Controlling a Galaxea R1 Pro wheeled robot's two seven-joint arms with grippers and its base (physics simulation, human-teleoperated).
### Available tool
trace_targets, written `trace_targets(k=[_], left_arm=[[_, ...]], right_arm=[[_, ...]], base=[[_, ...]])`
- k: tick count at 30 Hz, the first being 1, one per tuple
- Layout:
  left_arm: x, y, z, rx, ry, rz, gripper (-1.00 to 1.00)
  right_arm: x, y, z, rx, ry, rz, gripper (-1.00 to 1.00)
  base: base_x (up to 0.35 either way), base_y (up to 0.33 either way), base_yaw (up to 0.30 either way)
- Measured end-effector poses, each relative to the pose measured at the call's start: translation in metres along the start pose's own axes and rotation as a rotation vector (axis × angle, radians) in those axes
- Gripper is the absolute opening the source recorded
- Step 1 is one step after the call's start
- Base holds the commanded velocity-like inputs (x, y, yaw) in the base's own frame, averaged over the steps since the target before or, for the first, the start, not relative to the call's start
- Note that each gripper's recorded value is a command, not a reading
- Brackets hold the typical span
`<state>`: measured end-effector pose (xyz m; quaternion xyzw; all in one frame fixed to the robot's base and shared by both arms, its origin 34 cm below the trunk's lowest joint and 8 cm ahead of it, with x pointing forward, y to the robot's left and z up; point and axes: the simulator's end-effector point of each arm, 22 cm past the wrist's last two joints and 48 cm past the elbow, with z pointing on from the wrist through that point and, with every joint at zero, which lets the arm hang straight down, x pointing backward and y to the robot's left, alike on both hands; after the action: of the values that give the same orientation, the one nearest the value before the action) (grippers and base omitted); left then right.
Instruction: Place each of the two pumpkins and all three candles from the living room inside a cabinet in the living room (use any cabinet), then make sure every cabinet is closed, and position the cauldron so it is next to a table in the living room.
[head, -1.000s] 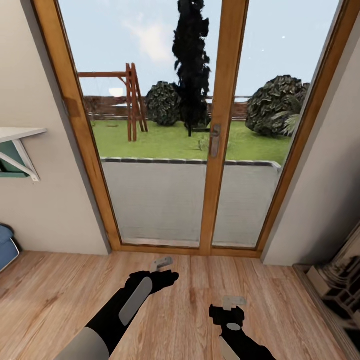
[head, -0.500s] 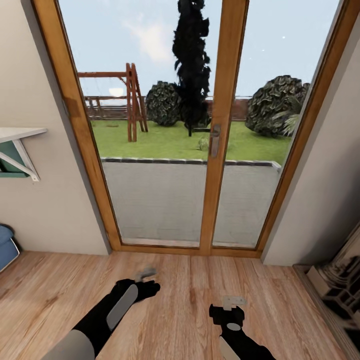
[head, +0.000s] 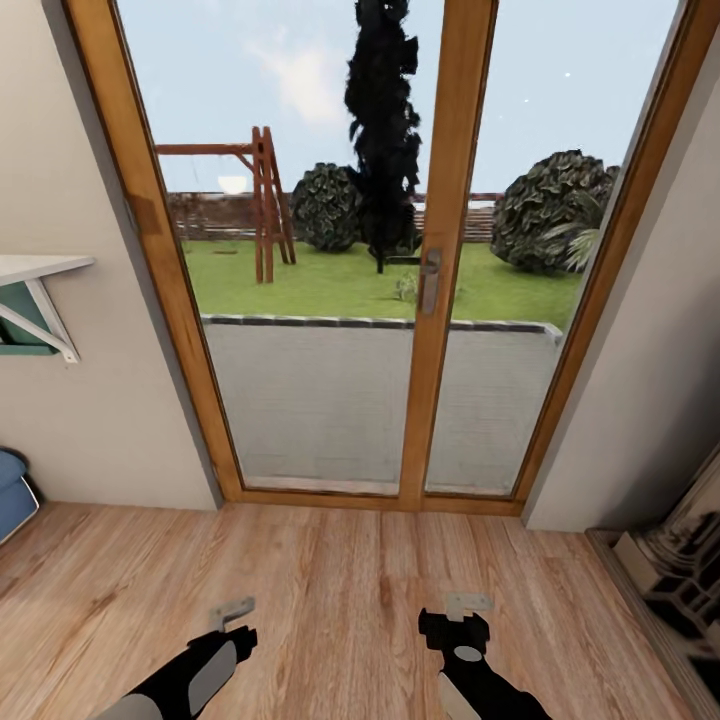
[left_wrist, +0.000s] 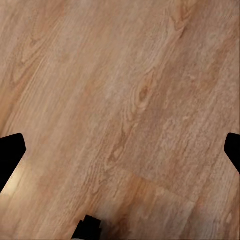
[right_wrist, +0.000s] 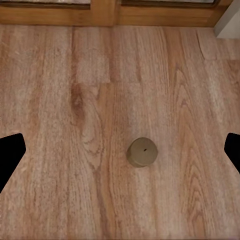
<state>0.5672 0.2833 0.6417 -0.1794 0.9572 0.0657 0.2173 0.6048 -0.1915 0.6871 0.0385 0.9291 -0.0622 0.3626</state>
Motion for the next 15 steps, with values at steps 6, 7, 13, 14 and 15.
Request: trace_targets(k=[6, 7, 13, 14, 15], left_arm=[[-0.0039, -0.0013, -0.0001, -0.001, -0.029, -0.013, 1.0], [-0.0042, -0.0008, 0.0, -0.001, -0.03, -0.013, 1.0], [-0.0046, -0.0013, -0.0003, 0.0, -0.034, -0.013, 1.0], [-0.0045, -0.0017, -0.0004, 0.0, -0.034, -0.013, 1.0], [-0.0044, -0.0021, -0.0005, 0.001, -0.033, -0.013, 1.0]], right_arm=[[-0.0003, -0.0021, 0.0004, 0.003, -0.001, 0.002, 1.0], [-0.0004, -0.0024, 0.0004, 0.003, -0.001, 0.002, 1.0], [-0.0044, -0.0029, 0.0002, 0.004, -0.02, 0.01, 1.0], [-0.0048, -0.0032, 0.0003, 0.005, -0.022, 0.01, 1.0], [-0.0049, -0.0033, 0.0003, 0.005, -0.022, 0.011, 1.0]], base=[[0.015, -0.008, 0.0], [0.131, -0.088, 0.0], [0.211, -0.153, 0.0], [0.24, -0.18, 0.0], [0.243, -0.19, 0.0]])
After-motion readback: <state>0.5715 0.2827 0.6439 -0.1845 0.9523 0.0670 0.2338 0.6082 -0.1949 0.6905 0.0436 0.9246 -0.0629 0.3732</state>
